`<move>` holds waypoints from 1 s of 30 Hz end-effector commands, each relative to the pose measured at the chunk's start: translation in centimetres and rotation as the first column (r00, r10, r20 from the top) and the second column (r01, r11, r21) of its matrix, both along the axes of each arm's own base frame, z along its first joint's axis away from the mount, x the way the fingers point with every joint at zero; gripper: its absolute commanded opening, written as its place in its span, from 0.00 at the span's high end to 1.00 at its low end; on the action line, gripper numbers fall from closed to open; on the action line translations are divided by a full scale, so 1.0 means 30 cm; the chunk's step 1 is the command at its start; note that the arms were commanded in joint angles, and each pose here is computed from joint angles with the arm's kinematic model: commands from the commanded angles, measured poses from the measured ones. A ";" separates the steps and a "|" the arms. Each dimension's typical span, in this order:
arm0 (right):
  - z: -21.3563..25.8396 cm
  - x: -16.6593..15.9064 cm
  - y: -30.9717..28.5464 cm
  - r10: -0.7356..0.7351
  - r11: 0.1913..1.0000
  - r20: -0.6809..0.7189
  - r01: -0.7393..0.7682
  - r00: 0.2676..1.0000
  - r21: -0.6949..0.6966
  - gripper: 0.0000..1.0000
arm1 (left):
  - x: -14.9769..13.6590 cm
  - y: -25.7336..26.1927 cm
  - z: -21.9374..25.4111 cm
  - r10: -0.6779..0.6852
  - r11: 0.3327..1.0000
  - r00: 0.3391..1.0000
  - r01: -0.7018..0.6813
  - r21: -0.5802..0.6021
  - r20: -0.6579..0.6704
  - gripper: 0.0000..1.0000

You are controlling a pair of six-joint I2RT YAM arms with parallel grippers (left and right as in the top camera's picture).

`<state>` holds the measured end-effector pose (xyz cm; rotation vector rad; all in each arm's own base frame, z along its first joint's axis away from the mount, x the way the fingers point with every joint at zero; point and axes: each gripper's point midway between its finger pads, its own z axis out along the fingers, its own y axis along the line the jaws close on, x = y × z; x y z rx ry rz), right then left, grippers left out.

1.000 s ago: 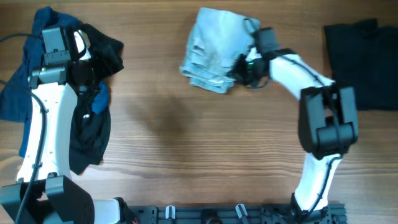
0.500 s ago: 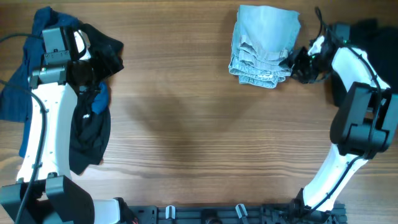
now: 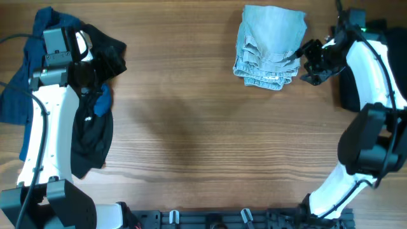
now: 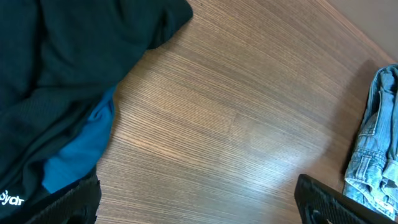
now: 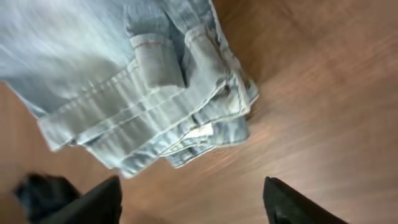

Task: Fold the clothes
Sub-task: 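Regrasp the jeans and move them to the top-right corner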

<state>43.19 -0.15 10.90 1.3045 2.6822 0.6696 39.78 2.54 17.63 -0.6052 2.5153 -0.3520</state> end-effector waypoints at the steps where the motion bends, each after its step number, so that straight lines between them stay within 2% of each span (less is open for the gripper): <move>1: 0.015 -0.008 0.070 -0.147 0.989 -0.068 0.146 0.987 -0.013 0.01 | 0.012 -0.005 0.024 -0.023 1.000 0.999 0.023 0.004 0.027 0.01; 4: -0.038 -0.017 0.178 -0.198 0.980 -0.111 0.201 0.974 0.011 0.00 | 0.013 -0.005 0.025 -0.023 1.000 0.999 0.023 0.004 0.027 0.00; 10: -0.165 0.004 0.288 -0.291 0.956 -0.074 0.292 0.954 -0.001 0.00 | 0.011 -0.005 0.024 -0.023 1.000 0.999 0.023 0.004 0.025 0.01; 21: -0.259 0.036 0.241 -0.386 0.921 0.027 0.387 0.922 -0.053 0.00 | 0.012 -0.005 0.024 -0.023 1.000 0.999 0.023 0.004 0.026 0.00; 30: -0.359 0.069 0.187 -0.503 0.858 0.115 0.511 0.856 -0.052 0.00 | 0.012 -0.005 0.024 -0.023 1.000 0.999 0.023 0.004 0.026 0.01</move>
